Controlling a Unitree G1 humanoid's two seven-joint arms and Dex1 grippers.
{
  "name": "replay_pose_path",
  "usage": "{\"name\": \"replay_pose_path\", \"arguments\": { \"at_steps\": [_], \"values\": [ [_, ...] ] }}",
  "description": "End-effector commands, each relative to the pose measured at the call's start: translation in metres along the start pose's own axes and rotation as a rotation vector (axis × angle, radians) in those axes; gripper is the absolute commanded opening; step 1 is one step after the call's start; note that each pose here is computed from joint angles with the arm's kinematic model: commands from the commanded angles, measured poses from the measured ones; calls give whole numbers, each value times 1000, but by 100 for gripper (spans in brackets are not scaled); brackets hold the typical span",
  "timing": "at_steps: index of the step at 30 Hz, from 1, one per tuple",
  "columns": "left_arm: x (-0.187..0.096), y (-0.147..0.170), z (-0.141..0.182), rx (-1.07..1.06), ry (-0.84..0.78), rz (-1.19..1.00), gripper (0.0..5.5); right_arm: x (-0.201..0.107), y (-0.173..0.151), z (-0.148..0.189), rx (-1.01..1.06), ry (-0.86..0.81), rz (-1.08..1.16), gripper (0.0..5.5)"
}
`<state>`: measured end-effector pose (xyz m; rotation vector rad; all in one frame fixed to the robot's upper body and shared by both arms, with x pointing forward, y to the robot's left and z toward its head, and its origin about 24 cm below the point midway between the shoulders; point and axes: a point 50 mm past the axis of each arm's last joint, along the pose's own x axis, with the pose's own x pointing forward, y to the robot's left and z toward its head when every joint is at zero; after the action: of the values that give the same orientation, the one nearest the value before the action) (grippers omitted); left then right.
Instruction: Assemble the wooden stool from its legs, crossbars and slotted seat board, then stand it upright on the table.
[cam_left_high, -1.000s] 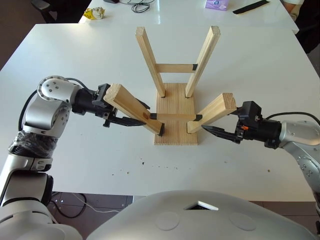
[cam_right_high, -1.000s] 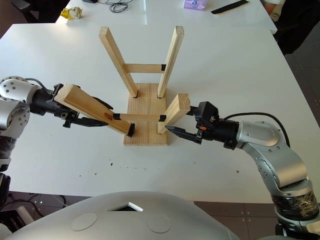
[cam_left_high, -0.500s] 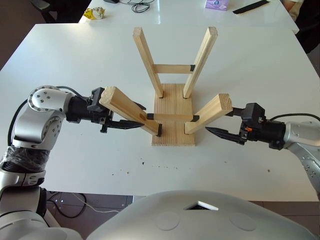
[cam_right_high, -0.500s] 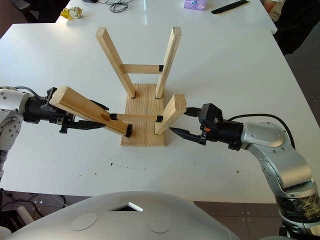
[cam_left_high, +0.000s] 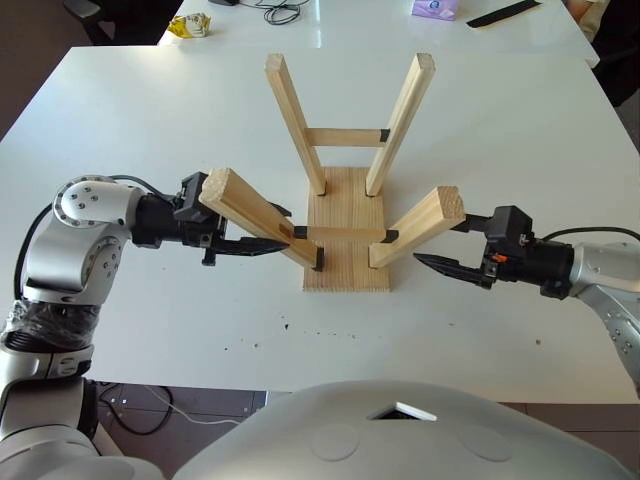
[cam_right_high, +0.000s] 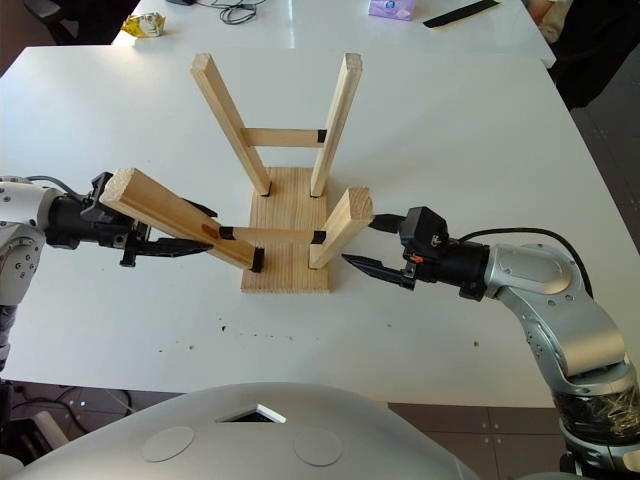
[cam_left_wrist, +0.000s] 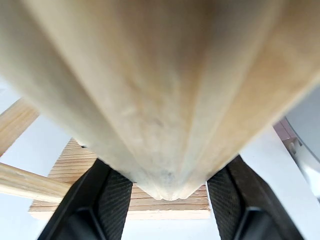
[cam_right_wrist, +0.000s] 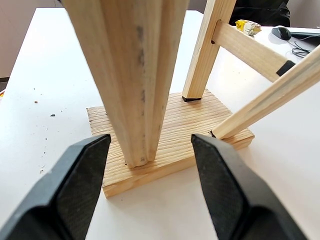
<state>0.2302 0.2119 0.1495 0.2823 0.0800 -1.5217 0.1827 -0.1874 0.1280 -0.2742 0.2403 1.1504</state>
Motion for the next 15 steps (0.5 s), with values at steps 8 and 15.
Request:
{"name": "replay_pose_path", "arguments": {
  "at_steps": [8, 15],
  "values": [
    [2, 0, 1, 49, -24, 46, 207, -2, -3, 2, -27, 13, -6, 298],
    [2, -13, -11, -3, -4, 20, 207, -2, -3, 3, -26, 12, -8, 298]
  ]
}}
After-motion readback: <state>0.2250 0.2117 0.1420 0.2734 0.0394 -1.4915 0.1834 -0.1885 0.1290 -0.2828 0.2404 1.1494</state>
